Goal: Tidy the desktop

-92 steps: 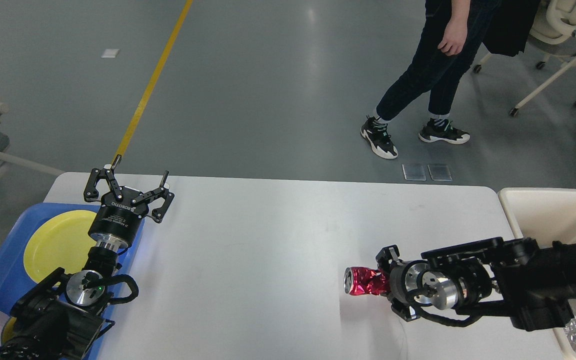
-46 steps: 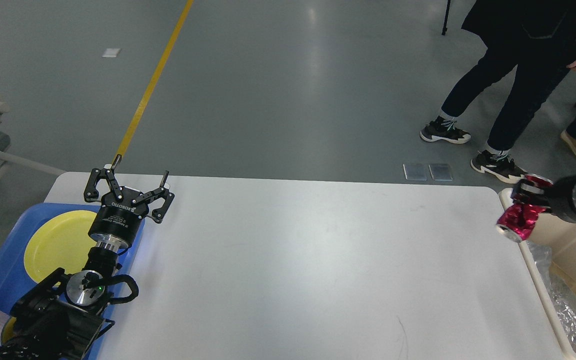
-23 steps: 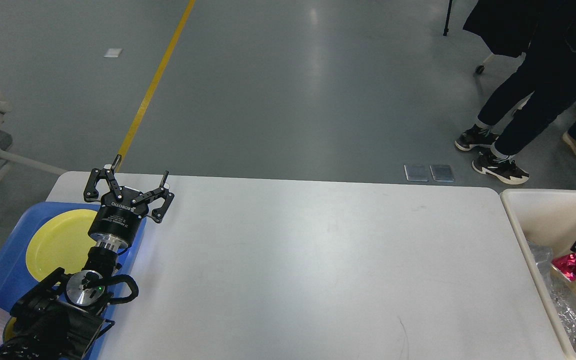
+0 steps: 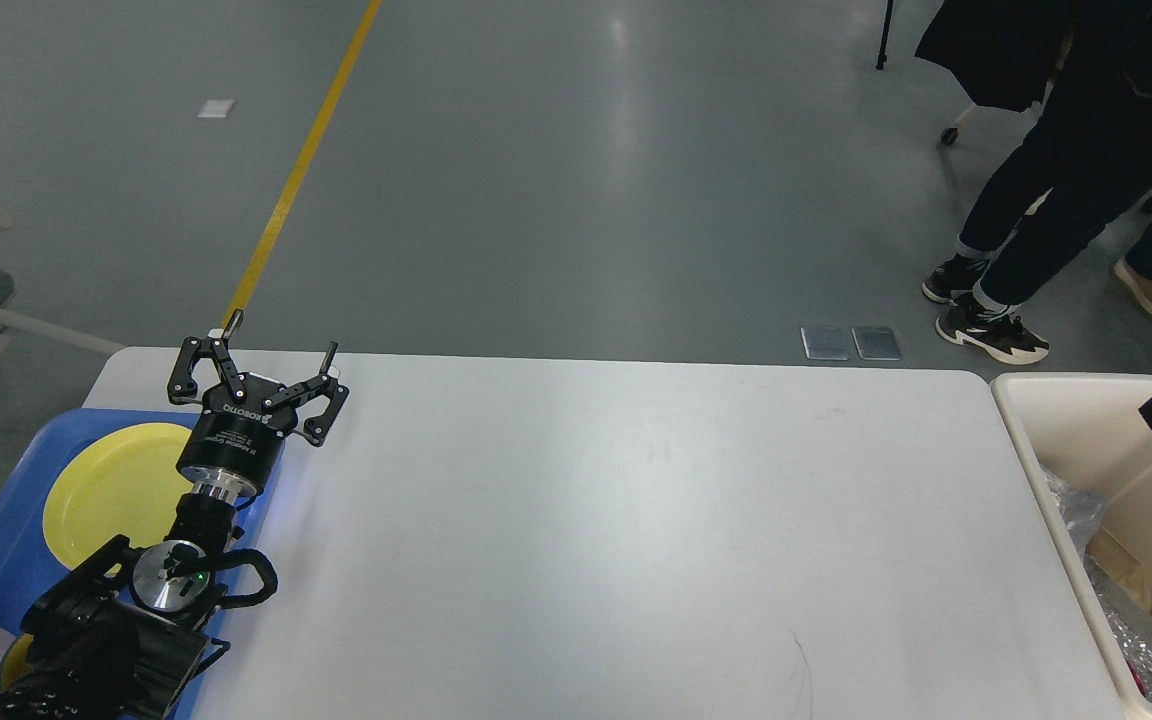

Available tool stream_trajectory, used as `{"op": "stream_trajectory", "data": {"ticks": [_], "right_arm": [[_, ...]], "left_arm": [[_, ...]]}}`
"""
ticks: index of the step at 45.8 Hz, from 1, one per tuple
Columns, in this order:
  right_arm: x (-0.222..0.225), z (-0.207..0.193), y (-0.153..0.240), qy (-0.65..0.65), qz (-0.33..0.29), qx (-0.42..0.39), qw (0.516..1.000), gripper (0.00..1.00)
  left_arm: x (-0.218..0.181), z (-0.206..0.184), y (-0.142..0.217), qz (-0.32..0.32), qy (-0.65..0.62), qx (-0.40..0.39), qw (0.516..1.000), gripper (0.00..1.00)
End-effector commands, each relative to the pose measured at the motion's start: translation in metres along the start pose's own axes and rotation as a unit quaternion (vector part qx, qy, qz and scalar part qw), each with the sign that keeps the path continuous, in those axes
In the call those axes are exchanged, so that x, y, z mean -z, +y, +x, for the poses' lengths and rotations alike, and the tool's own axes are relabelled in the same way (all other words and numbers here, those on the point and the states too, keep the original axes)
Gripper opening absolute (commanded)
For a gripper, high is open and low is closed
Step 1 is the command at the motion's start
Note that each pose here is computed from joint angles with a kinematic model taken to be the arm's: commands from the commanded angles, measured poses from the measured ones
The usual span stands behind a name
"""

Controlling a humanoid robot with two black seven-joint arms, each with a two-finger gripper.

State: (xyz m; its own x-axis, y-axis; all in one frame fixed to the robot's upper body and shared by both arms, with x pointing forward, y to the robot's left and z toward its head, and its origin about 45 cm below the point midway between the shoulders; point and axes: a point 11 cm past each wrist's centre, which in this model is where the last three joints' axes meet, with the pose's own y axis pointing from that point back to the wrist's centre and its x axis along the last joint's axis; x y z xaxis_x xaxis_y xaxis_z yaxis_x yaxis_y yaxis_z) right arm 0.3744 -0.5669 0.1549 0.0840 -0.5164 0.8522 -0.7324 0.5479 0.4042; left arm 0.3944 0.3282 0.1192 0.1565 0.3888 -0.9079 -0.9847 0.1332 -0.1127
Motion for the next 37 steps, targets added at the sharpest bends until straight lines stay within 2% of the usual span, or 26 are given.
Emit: {"op": "stream_trajectory", "data": {"ticks": [1,2,5,9,12,15,19,31,37], "right_arm": [[0.050,-0.002,-0.002,-0.185,0.032,0.027,0.982,1.00],[0.069,-0.001,-0.001,-0.265,0.049,0.041,0.962,1.00],[0.092,0.014,0.003,-0.376,0.090,0.054,0.921,1.00],[0.124,0.024,0.018,-0.493,0.176,0.105,0.846,1.00],[0.147,0.019,0.036,-0.536,0.231,0.163,0.796,1.00],[0.153,0.009,0.054,-0.552,0.257,0.207,0.766,1.00],[0.164,0.005,0.069,-0.583,0.294,0.210,0.728,1.00],[0.154,-0.086,0.084,-0.629,0.242,0.245,0.697,1.00],[0.153,-0.105,0.090,-0.636,0.235,0.259,0.689,1.00]], "left_arm": [[0.000,0.000,0.000,0.000,0.000,0.000,1.000,1.00],[0.000,0.000,0.000,0.000,0.000,0.001,1.000,1.00],[0.000,0.000,0.000,0.000,0.000,0.001,1.000,1.00],[0.000,0.000,0.000,0.000,0.000,0.000,1.000,1.00],[0.000,0.000,0.000,0.000,0.000,0.001,1.000,1.00],[0.000,0.000,0.000,0.000,0.000,0.001,1.000,1.00],[0.000,0.000,0.000,0.000,0.000,0.001,1.000,1.00],[0.000,0.000,0.000,0.000,0.000,0.001,1.000,1.00],[0.000,0.000,0.000,0.000,0.000,0.001,1.000,0.99]]}}
